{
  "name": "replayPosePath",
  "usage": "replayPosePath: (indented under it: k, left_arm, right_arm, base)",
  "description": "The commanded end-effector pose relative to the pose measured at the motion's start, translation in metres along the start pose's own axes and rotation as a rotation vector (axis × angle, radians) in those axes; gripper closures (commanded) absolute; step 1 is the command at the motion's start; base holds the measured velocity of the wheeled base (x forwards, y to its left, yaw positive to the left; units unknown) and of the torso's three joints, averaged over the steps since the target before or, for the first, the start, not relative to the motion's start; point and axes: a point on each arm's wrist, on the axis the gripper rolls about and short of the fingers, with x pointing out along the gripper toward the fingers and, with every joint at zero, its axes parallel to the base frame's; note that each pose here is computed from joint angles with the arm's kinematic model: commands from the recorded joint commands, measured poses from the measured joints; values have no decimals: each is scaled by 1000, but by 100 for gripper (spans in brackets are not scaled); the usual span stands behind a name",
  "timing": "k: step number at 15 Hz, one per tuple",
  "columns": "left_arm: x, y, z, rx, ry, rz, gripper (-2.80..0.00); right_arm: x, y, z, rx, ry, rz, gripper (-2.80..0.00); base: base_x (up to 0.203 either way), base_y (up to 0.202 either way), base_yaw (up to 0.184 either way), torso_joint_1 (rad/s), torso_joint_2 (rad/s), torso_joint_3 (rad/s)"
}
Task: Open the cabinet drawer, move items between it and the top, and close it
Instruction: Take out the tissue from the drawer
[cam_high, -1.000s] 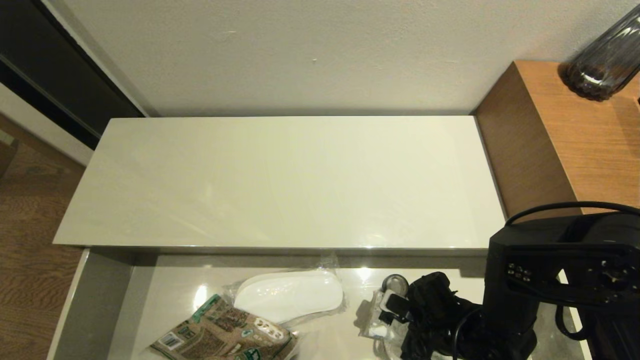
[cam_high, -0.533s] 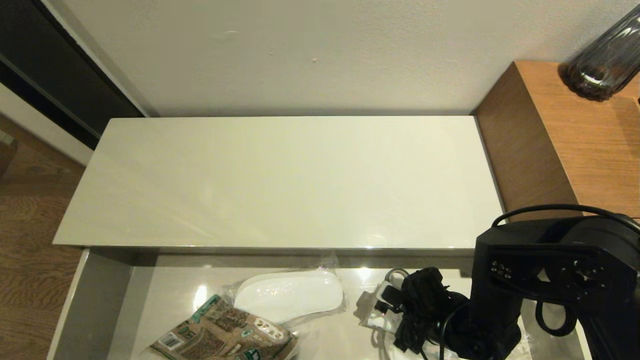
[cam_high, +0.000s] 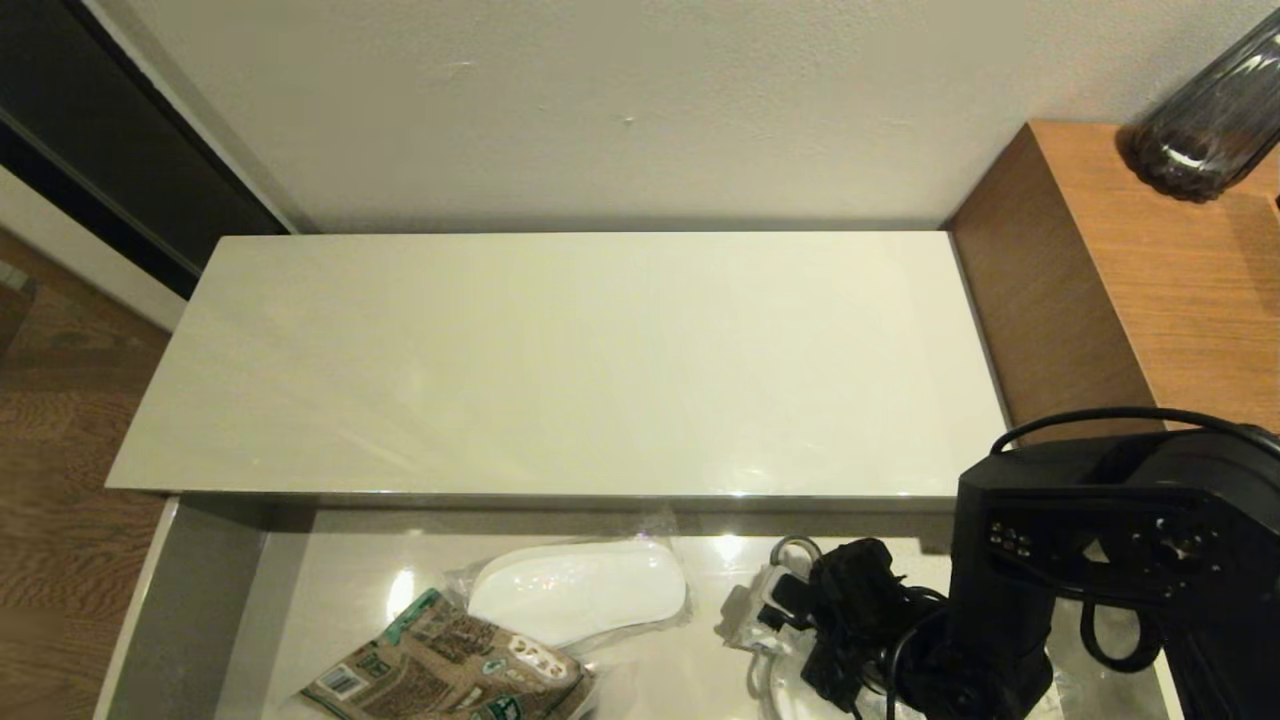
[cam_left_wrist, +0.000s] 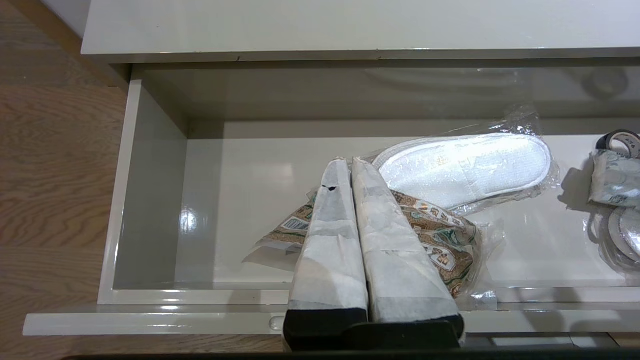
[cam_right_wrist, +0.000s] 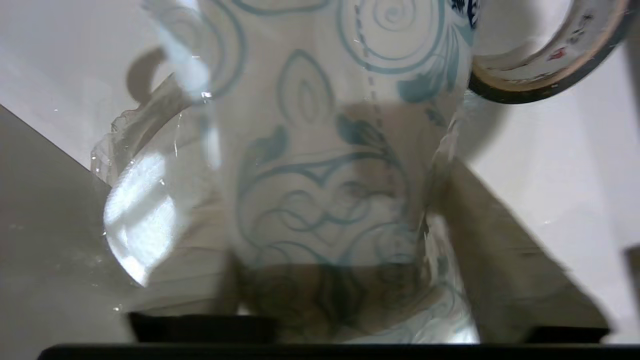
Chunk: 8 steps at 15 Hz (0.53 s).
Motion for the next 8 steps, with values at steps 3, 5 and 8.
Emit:
replayPosePath:
  k: [3, 5, 8]
  left_arm:
    - [0, 0, 0, 0, 2, 0, 0]
    - [0, 0, 0, 0, 2, 0, 0]
    - [0, 0, 0, 0, 2, 0, 0]
  right_arm:
    - [-22, -11, 11, 6, -24, -16, 0]
    - [-37, -17, 13, 8, -27, -19, 0]
    - [-68, -22, 6, 5, -13, -11, 0]
  base:
    - [0, 0, 0, 0, 0, 0]
    - [0, 0, 0, 0, 0, 0]
    - [0, 0, 0, 0, 0, 0]
